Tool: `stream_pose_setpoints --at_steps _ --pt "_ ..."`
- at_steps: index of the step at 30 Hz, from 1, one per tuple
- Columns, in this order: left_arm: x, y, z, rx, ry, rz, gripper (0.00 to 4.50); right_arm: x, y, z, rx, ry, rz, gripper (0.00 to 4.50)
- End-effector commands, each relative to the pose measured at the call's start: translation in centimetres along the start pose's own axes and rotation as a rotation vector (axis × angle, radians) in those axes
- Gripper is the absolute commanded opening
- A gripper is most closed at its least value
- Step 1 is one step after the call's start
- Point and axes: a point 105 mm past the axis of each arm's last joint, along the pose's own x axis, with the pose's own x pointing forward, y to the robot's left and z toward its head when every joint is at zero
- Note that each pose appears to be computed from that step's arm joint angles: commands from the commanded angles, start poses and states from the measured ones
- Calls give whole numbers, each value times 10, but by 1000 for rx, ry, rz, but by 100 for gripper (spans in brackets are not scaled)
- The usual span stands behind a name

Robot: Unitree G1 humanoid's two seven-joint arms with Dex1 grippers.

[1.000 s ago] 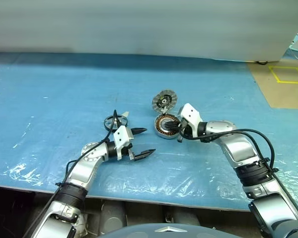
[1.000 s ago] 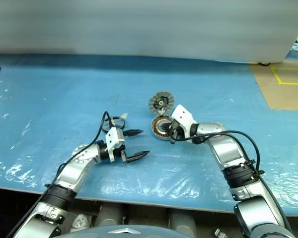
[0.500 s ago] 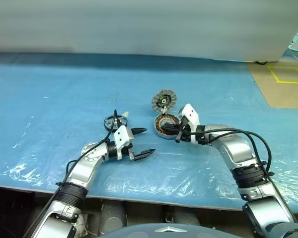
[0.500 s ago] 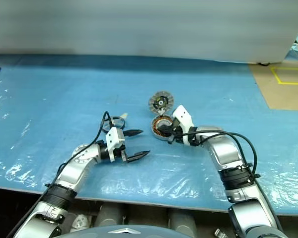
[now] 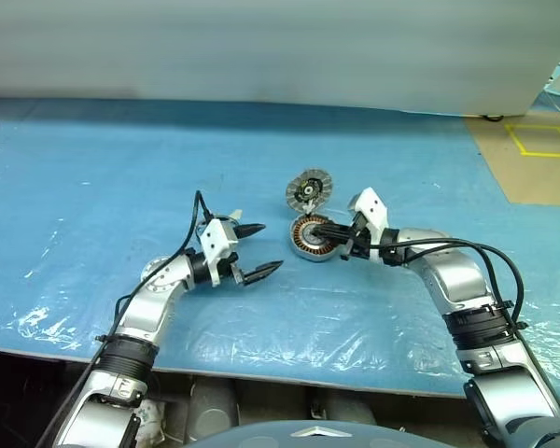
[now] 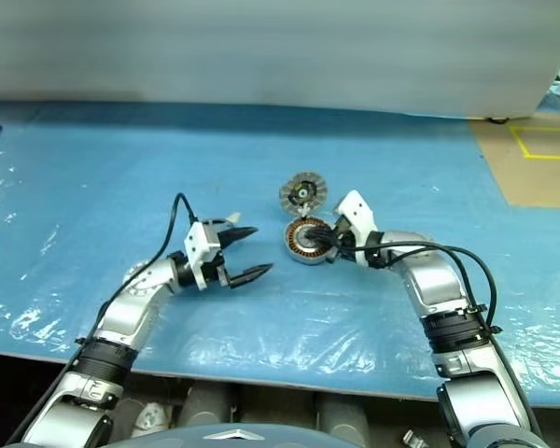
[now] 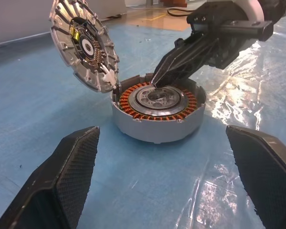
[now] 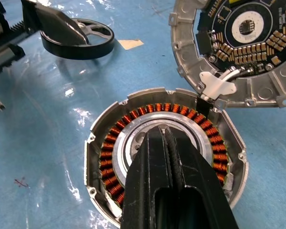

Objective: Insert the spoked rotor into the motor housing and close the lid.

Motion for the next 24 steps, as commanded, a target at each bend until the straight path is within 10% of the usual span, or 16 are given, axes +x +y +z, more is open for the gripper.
stream_pose_setpoints --at_steps 1,18,24 --pt "-1 5 20 41 -43 1 450 2 4 12 -60 -27 15 3" --pt "-42 39 27 128 10 170 450 41 40 -30 -156 252 177 3" --pt "-53 40 30 142 13 211 450 53 36 22 -79 -14 196 3"
